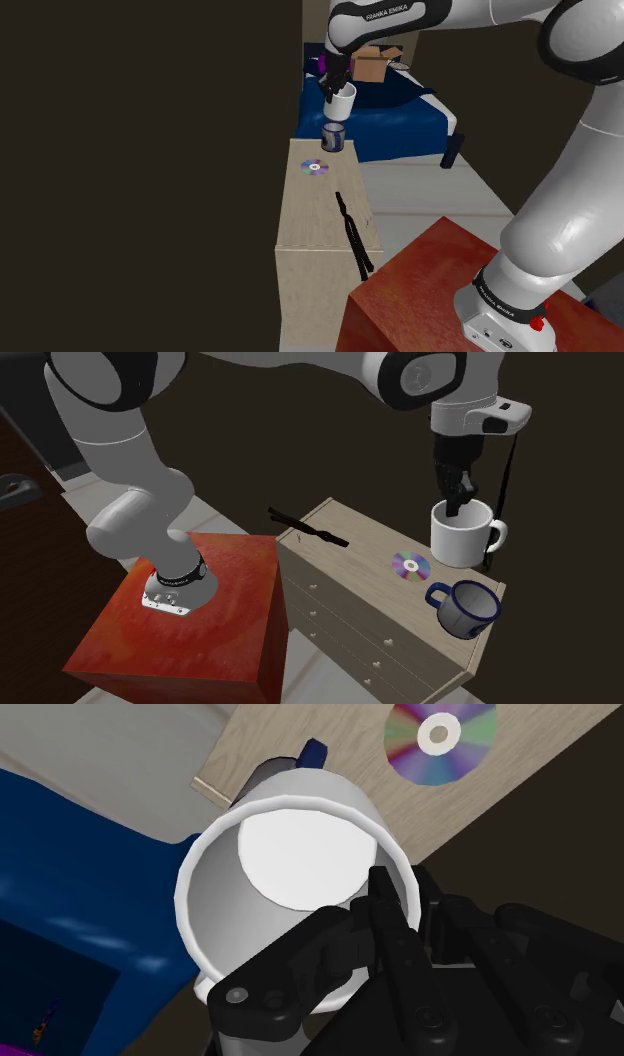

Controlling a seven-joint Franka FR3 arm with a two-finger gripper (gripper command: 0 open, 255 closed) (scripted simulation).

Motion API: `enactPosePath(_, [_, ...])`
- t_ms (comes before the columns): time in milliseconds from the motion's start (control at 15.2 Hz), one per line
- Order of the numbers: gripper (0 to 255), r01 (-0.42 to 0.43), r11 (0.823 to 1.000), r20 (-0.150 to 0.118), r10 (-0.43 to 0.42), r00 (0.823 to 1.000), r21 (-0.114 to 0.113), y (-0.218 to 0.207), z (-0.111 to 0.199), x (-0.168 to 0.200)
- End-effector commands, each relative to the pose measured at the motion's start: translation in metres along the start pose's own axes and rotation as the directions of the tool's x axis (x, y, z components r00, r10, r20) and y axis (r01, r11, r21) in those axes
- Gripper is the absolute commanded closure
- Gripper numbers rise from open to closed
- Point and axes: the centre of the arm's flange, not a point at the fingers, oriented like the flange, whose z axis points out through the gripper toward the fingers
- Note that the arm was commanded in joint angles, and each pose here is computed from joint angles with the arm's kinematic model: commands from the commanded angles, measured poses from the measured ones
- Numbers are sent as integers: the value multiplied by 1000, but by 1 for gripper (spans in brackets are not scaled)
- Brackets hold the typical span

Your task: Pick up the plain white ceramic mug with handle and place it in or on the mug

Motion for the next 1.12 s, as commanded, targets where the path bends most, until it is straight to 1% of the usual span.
enactPosePath(0, [255,1,1000,-1,-1,1000,-1,17,6,17])
enactPosePath(264, [255,1,1000,-1,-1,1000,-1,60,18,56])
enactPosePath(1056, [255,1,1000,-1,-1,1000,-1,53,79,41])
